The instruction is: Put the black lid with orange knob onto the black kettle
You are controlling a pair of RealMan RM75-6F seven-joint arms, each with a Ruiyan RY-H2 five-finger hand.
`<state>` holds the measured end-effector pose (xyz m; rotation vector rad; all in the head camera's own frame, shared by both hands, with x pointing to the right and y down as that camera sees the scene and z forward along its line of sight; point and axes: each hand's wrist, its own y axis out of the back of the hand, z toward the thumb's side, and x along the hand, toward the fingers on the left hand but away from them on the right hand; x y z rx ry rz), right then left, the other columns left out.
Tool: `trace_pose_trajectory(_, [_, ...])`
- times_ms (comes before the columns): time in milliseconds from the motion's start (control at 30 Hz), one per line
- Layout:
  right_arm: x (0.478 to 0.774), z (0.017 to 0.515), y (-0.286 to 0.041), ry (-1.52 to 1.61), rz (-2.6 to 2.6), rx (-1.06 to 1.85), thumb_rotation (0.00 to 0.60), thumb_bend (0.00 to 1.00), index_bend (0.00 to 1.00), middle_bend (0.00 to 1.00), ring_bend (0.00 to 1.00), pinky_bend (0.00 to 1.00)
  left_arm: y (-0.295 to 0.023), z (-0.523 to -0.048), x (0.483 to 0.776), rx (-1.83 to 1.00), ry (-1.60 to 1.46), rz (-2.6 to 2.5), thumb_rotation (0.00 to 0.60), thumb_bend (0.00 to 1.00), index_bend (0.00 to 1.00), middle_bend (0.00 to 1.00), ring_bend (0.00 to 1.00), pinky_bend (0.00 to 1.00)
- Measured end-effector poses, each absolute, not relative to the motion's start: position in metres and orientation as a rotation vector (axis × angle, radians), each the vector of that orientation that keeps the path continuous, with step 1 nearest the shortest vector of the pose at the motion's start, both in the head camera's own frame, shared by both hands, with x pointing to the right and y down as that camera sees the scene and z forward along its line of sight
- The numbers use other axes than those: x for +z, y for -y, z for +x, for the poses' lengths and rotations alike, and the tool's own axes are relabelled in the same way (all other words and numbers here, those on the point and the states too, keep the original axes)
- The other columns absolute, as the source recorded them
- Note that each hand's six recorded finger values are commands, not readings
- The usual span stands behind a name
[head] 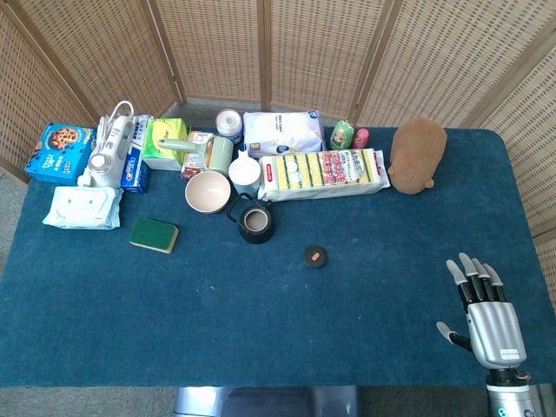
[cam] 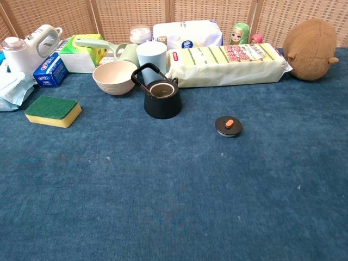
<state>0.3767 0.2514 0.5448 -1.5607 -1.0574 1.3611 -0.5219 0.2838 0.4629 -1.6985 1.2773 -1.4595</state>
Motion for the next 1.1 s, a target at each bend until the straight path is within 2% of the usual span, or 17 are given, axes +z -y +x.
trace_pose_trajectory(133, [0.547, 0.376, -0.252, 1.055, -1.573, 1.367, 0.6, 0.04, 0.02, 0.0, 0.0, 0.0, -0.284, -0.522, 0.461, -1.45, -1.284, -1.702, 0.6, 0.07, 0.0, 0.0, 0.0, 0.06])
trace_pose_trajectory(367, [0.562, 0.362, -0.242, 1.055, -1.662, 1.334, 0.6, 0.05, 0.1, 0.0, 0.0, 0.0, -0.285, -0.526, 0.457, -1.443, -1.317, -1.683, 0.6, 0.07, 0.0, 0.0, 0.0, 0.06])
trace_pose_trajectory(700, [0.604, 0.313, -0.207, 0.962, -1.877, 1.272, 0.6, 0.06, 0.24, 0.0, 0.0, 0.0, -0.283, -0.526, 0.461, -1.464, -1.311, -1.678, 0.6, 0.07, 0.0, 0.0, 0.0, 0.06])
trace_pose_trajectory(800, [0.616, 0.297, -0.196, 0.973, -1.916, 1.262, 0.6, 0.1, 0.27, 0.0, 0.0, 0.0, -0.282, -0.525, 0.463, -1.469, -1.312, -1.682, 0.6, 0.07, 0.0, 0.0, 0.0, 0.06])
trace_pose_trajectory(900, [0.63, 0.282, -0.187, 0.977, -1.954, 1.271, 0.6, 0.14, 0.28, 0.0, 0.0, 0.0, -0.282, -0.524, 0.463, -1.467, -1.311, -1.686, 0.6, 0.07, 0.0, 0.0, 0.0, 0.06])
trace_pose_trajectory(1100, [0.66, 0.253, -0.173, 0.959, -1.991, 1.338, 0.6, 0.15, 0.28, 0.0, 0.0, 0.0, -0.282, -0.523, 0.463, -1.468, -1.307, -1.69, 0.6, 0.07, 0.0, 0.0, 0.0, 0.06])
